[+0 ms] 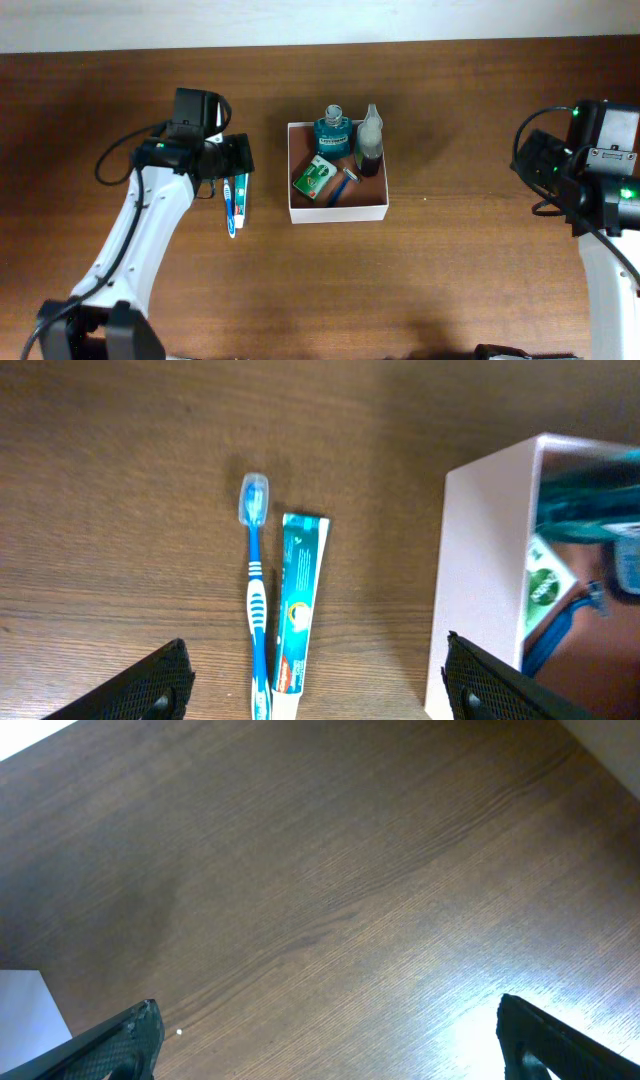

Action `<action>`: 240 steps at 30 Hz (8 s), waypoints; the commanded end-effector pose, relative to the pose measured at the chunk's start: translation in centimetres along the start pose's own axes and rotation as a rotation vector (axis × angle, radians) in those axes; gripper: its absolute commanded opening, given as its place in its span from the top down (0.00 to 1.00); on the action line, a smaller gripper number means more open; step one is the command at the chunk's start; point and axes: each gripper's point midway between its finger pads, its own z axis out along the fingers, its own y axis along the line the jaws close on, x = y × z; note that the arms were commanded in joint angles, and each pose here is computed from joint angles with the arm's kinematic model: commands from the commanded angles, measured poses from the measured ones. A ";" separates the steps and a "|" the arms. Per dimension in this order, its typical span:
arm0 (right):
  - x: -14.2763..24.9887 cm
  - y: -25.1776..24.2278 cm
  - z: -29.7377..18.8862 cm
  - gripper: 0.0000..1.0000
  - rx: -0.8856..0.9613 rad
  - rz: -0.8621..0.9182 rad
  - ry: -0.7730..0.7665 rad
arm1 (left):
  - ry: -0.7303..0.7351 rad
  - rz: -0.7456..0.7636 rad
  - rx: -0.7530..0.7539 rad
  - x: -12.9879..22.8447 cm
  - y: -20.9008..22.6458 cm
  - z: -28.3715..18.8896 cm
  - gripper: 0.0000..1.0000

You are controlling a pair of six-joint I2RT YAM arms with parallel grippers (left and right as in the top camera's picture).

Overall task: Pack container
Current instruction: 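Move the left gripper back over the blue toothbrush, then lower the left gripper and grasp the toothbrush handle, then carry the toothbrush right and release it into the box, then move the left gripper down and grasp the teal toothpaste tube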

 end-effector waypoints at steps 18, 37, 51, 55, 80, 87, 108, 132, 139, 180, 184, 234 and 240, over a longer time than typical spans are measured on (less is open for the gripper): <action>-0.4 -0.2 -0.2 0.01 0.004 0.009 -0.013 | 0.166 -0.110 -0.114 3.4 4.1 6.4 0.20; -0.4 -0.2 -0.2 0.01 0.004 0.009 -0.013 | 0.298 -0.102 -0.180 7.3 5.6 11.4 0.33; -0.4 -0.2 -0.2 0.01 0.004 0.009 -0.013 | 0.308 -0.140 -0.102 7.0 5.6 11.8 0.33; -0.4 -0.2 -0.2 0.02 0.004 0.009 -0.013 | 0.315 -0.154 0.012 6.5 5.2 11.3 0.31; -0.4 -0.2 -0.2 0.01 0.004 0.009 -0.013 | 0.286 -0.088 -0.013 5.8 6.4 10.8 0.37; -0.4 -0.2 -0.2 0.01 0.004 0.009 -0.013 | 0.270 0.020 -0.096 6.1 4.7 10.9 0.36; -0.4 -0.2 -0.2 0.01 0.004 0.009 -0.013 | 0.248 -0.011 -0.147 6.7 4.6 11.7 0.37; -0.4 -0.2 -0.2 0.01 0.004 0.009 -0.013 | 0.201 -0.039 -0.166 6.6 5.1 12.4 0.86; -0.4 -0.2 -0.2 0.01 0.004 0.009 -0.013 | 0.073 -0.026 -0.175 -0.1 4.1 6.7 0.87; -0.4 -0.2 -0.2 0.01 0.004 0.009 -0.013 | 0.023 0.108 0.248 2.3 -16.3 4.1 0.89; -0.4 -0.2 -0.2 0.01 0.004 0.009 -0.013 | 0.037 0.110 0.239 2.7 -16.1 4.1 0.88; -0.4 -0.2 -0.2 0.01 0.004 0.009 -0.013 | 0.055 0.268 0.052 6.3 -0.6 7.5 0.49; -0.4 -0.2 -0.2 0.01 0.004 0.009 -0.013 | 0.014 0.277 0.128 6.5 -1.7 8.4 0.43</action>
